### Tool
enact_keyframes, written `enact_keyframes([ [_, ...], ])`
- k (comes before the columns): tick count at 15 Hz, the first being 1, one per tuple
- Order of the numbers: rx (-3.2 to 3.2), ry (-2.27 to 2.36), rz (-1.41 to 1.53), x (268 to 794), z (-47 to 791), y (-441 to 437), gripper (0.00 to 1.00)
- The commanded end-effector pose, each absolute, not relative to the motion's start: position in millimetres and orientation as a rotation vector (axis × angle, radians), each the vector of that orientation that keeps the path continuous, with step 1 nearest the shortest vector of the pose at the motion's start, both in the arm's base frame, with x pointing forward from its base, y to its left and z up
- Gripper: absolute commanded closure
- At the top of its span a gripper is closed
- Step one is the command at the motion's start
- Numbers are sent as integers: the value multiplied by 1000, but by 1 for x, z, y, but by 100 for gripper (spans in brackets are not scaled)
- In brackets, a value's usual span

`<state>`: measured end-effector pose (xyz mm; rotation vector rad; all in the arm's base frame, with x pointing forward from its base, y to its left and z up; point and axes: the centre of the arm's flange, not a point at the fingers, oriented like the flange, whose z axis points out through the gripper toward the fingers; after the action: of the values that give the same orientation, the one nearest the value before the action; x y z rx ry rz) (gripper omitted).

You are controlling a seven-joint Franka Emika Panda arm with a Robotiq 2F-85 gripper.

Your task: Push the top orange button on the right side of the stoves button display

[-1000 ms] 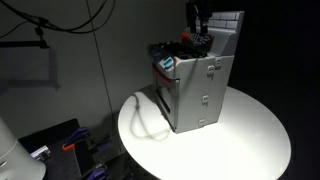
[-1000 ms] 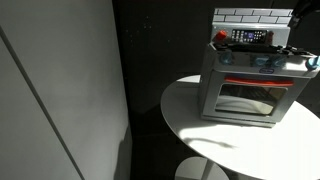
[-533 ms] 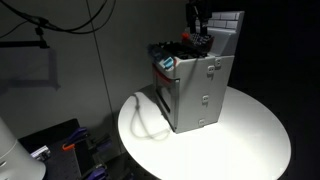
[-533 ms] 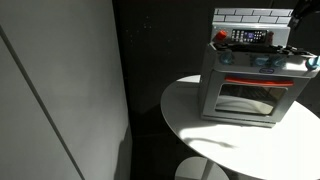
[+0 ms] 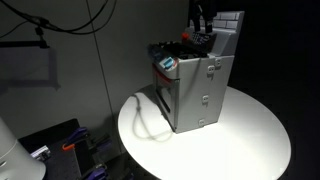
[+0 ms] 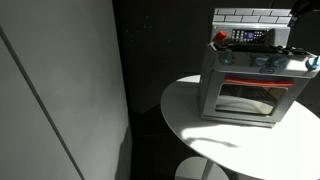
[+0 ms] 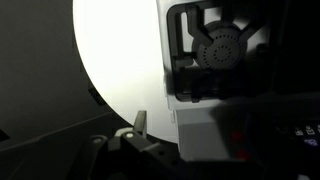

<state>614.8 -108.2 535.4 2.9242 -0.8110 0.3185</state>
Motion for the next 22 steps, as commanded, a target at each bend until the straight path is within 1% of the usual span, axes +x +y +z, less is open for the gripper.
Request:
enact_keyframes([
  [1,2912,-841,379,613,534,-112,0],
  [11,2882,-927,395,631,515,-116,0],
  [22,2869,-981,483,648,500,-112,0],
])
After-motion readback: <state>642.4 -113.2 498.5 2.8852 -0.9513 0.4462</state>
